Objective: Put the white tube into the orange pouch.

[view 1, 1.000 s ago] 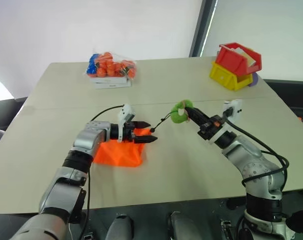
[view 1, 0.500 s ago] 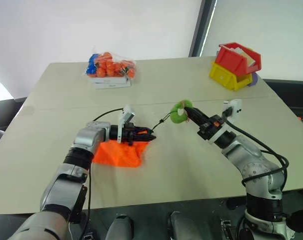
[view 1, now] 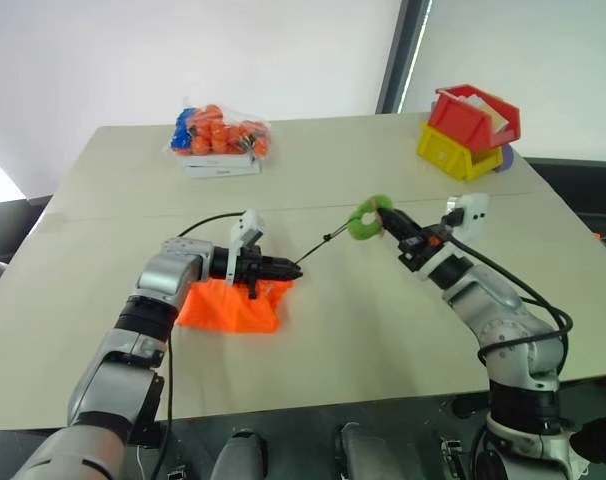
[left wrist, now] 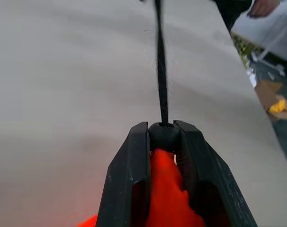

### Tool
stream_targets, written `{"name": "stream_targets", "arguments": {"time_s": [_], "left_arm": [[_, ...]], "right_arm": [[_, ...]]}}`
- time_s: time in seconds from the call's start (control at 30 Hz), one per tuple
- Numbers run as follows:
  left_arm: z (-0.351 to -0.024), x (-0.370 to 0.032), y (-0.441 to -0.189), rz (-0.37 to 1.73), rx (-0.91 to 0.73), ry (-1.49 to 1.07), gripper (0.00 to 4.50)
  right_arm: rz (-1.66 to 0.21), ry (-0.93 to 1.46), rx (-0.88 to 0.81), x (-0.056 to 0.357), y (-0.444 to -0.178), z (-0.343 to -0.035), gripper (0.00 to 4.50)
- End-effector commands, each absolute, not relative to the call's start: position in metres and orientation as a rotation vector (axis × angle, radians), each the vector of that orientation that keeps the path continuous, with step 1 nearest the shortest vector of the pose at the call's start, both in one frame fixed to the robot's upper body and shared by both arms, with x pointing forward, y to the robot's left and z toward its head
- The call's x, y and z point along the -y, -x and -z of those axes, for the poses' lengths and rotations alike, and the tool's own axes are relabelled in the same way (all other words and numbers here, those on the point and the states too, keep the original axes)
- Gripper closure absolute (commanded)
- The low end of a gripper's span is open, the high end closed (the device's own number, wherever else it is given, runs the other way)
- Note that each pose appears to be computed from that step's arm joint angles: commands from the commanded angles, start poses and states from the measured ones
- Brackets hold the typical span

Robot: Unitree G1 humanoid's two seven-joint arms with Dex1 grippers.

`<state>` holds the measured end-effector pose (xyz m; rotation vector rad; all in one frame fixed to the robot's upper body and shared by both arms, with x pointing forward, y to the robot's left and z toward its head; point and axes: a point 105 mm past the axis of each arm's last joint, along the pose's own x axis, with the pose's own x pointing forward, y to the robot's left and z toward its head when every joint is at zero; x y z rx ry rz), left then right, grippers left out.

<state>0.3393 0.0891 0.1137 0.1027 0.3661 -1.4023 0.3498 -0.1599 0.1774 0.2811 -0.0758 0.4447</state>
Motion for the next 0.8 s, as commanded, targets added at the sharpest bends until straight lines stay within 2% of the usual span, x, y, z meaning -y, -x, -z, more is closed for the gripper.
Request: {"name": "stream_targets", "arguments": {"time_s": [0.03, 0.33, 0.5, 0.57, 0.63, 0.73, 0.8], "left_arm": [[-0.106, -0.092, -0.326, 1.443, -0.389, -0.224, 4.27], [-0.079, -0.109, -0.289, 1.489, -0.507, -0.391, 4.27], [-0.087, -0.105, -0.293, 1.444, -0.447, -0.329, 4.27], [-0.098, -0.101, -0.3, 1.409, -0.393, -0.251, 3.24], [-0.113, -0.099, -0.309, 1.354, -0.333, -0.192, 2.47], [-0.131, -0.109, -0.321, 1.247, -0.261, -0.134, 0.98], [-0.14, -0.119, -0.325, 1.188, -0.242, -0.1, 0.95]], "right_arm": [[-0.235, -0.233, 0.134, 0.196, -0.366, -0.186, 4.5], [0.015, -0.162, 0.099, 0.226, -0.387, -0.173, 4.5], [-0.051, -0.114, 0.063, 0.21, -0.387, -0.166, 4.5], [-0.134, -0.07, 0.041, 0.196, -0.384, -0.162, 4.5], [-0.208, -0.029, 0.018, 0.186, -0.378, -0.157, 3.81], [-0.27, 0.044, 0.0, 0.18, -0.37, -0.152, 2.55], [-0.275, 0.073, -0.007, 0.181, -0.366, -0.15, 1.54]]}}
